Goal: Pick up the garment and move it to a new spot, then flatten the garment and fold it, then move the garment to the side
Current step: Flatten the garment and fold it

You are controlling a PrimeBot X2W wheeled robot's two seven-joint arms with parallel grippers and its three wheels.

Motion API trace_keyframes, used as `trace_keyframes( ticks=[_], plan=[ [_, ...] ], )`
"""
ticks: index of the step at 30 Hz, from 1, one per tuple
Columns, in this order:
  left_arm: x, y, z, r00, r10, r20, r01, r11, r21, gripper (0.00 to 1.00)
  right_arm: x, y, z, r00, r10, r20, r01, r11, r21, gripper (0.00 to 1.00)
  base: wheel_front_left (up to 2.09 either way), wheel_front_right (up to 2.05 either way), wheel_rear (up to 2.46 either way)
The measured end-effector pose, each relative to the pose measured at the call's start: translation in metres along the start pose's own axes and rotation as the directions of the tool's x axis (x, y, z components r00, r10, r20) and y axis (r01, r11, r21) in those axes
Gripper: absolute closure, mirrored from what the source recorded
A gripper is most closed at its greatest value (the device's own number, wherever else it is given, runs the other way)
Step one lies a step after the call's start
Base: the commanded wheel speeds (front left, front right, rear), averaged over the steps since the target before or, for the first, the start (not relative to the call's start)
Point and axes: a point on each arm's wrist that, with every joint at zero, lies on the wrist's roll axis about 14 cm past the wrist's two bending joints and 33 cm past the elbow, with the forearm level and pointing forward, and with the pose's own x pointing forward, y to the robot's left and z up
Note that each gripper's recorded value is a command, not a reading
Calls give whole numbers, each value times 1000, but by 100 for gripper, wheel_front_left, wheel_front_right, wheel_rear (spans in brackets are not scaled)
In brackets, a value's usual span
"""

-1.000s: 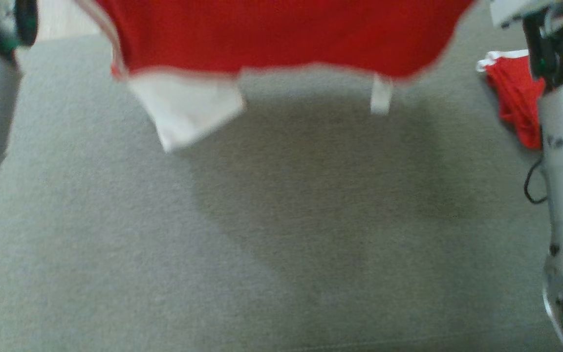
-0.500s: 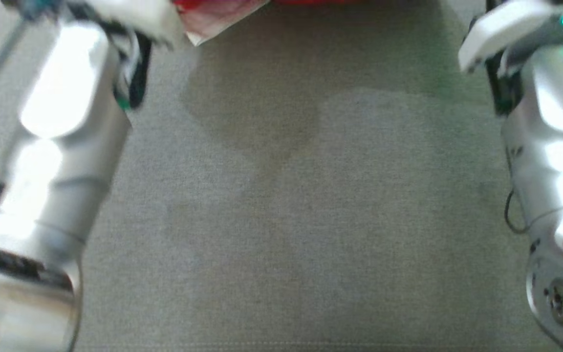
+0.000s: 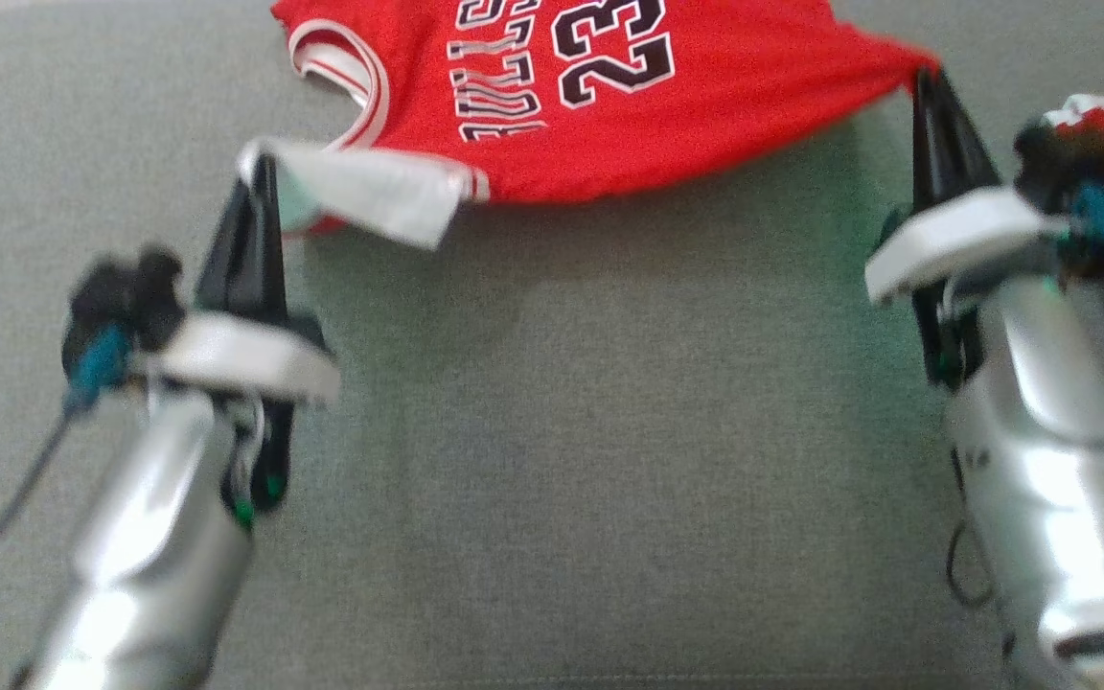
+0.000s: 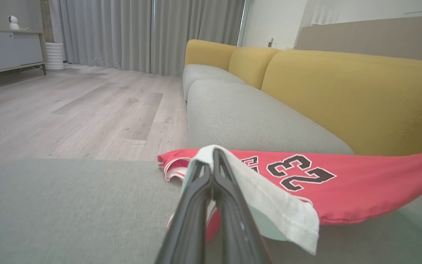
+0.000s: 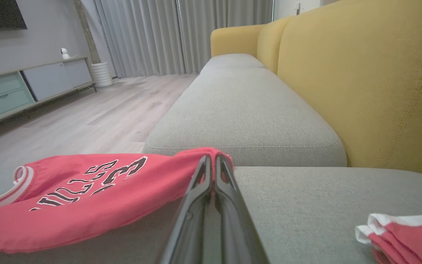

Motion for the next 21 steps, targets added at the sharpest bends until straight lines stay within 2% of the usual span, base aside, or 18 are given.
trace_keyframes(
  ticks=[6,13,21],
  plan=[
    [-67,-14,-11,999,34,5,-34,997,-71,100,-60,-1,-18,1000,-31,2,30,996,84,100,0,0,0],
    [-143,-20,4,995,92,37,-89,993,-72,100,-136,5,-33,999,-53,1,53,992,119,100,0,0,0],
    [-208,-33,27,992,118,51,-115,992,-61,100,-198,0,-14,994,-95,48,87,985,149,100,0,0,0]
  ],
)
